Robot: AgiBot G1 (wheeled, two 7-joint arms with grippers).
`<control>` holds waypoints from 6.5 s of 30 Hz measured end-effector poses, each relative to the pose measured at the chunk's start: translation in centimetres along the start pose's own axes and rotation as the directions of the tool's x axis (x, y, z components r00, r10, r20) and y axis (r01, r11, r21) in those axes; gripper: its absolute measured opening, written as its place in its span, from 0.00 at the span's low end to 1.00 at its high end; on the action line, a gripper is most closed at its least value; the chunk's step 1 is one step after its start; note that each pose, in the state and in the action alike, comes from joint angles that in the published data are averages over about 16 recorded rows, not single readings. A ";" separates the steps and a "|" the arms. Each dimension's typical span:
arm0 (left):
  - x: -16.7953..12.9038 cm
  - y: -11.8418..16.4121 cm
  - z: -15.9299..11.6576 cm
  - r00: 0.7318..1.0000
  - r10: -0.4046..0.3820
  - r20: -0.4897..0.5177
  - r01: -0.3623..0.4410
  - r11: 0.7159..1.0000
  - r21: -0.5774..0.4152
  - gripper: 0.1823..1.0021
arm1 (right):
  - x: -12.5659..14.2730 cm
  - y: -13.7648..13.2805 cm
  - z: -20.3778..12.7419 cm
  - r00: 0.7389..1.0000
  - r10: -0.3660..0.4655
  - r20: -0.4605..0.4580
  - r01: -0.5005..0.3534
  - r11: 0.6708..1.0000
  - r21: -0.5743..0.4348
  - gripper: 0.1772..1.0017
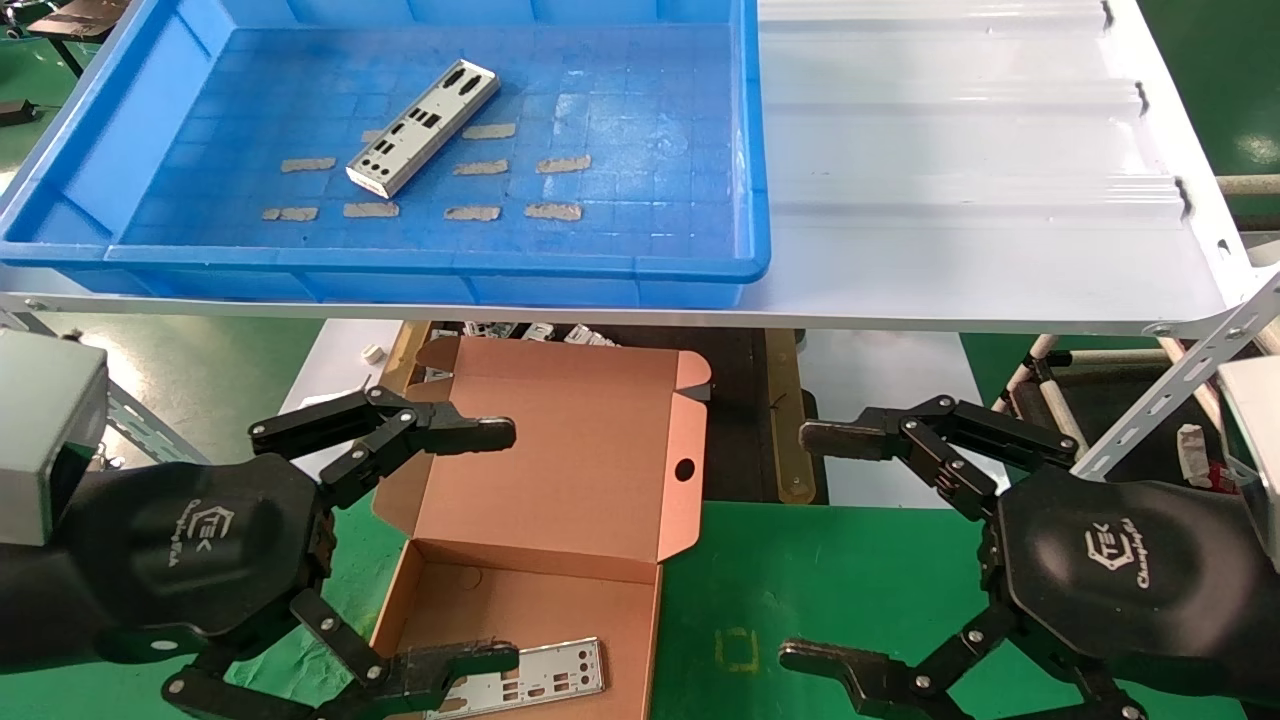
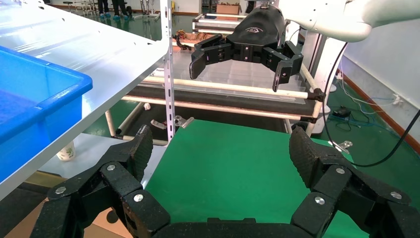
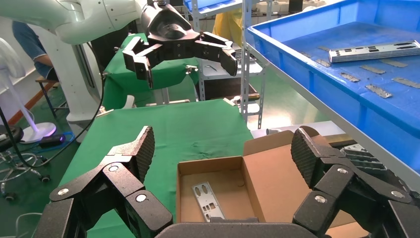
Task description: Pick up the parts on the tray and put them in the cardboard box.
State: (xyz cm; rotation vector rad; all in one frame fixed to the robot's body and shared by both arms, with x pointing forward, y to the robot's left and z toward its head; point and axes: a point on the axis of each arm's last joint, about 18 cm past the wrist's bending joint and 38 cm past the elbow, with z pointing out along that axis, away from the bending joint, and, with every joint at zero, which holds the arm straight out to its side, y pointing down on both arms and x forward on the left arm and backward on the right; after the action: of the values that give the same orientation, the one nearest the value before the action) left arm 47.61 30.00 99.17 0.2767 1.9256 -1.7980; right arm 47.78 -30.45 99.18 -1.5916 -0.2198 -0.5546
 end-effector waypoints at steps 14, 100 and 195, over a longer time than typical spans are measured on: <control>0.0 0.0 0.0 1.000 0.000 0.000 0.000 1.000 0.000 1.00 | 0.0 0.0 0.0 1.000 0.000 0.000 0.000 1.000 0.000 1.00; -26.4 -3.1 0.1 0.748 0.108 0.655 0.040 0.977 -0.208 1.00 | 0.0 0.0 0.0 1.000 0.000 0.000 0.000 1.000 0.000 0.02; -10.0 -8.7 0.4 0.934 0.358 -0.015 -0.353 0.913 -0.205 0.32 | 0.0 0.0 0.0 1.000 0.000 0.000 0.000 1.000 0.000 0.02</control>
State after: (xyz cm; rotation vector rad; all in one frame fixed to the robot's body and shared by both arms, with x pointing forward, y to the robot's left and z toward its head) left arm 52.27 30.44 111.56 0.4977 1.8822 -1.3503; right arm 47.78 -30.46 99.18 -1.5916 -0.2199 -0.5546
